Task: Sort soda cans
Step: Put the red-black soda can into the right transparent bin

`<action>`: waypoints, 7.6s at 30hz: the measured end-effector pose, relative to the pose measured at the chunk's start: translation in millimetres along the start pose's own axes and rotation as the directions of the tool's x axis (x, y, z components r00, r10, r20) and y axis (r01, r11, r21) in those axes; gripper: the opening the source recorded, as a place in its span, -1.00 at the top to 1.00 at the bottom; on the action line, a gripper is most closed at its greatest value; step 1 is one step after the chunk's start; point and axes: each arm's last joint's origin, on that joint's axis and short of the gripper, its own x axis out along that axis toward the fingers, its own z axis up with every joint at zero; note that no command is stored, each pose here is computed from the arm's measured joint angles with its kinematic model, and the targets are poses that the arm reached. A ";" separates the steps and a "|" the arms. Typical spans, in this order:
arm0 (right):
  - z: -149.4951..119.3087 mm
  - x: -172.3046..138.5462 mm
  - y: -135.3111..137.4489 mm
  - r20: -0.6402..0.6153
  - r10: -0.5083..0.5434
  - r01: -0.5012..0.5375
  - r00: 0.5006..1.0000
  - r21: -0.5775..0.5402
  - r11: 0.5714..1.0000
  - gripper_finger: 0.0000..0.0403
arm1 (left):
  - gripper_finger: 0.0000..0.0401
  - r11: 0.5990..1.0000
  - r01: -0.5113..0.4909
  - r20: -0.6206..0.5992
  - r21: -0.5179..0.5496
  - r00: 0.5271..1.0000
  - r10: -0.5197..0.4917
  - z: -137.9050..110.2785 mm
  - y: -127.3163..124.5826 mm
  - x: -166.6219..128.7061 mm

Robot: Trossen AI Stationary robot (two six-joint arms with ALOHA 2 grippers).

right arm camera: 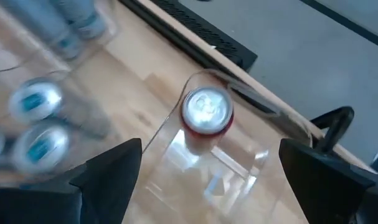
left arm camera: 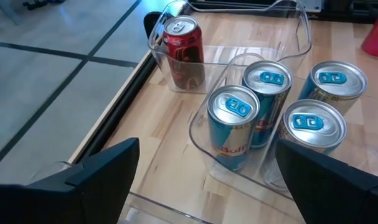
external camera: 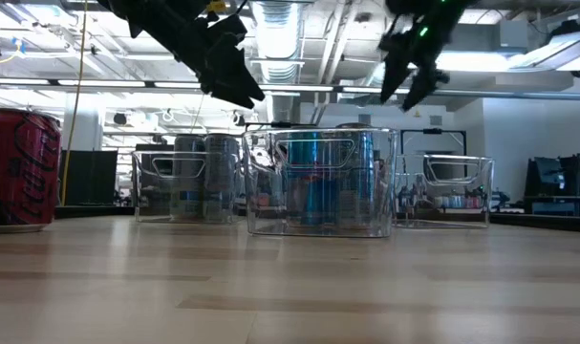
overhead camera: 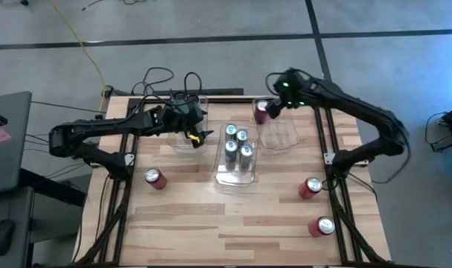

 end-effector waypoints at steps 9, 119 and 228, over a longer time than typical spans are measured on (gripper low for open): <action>-41.8 -63.8 1.7 0.080 0.090 -0.095 0.993 0.064 0.993 -0.96 | -0.86 1.000 0.011 0.001 -0.028 1.000 -0.011 0.3 -3.7 -0.4; -265.5 -60.4 97.8 -0.463 0.002 0.110 0.886 0.214 0.971 -0.95 | -0.86 0.999 -0.028 0.051 0.016 0.998 0.027 5.8 -6.6 -1.1; -8.7 118.1 -65.4 -0.197 -0.045 0.062 0.979 0.078 0.995 -0.63 | -0.86 0.999 -0.021 0.002 0.042 1.000 0.021 1.0 -7.1 -0.9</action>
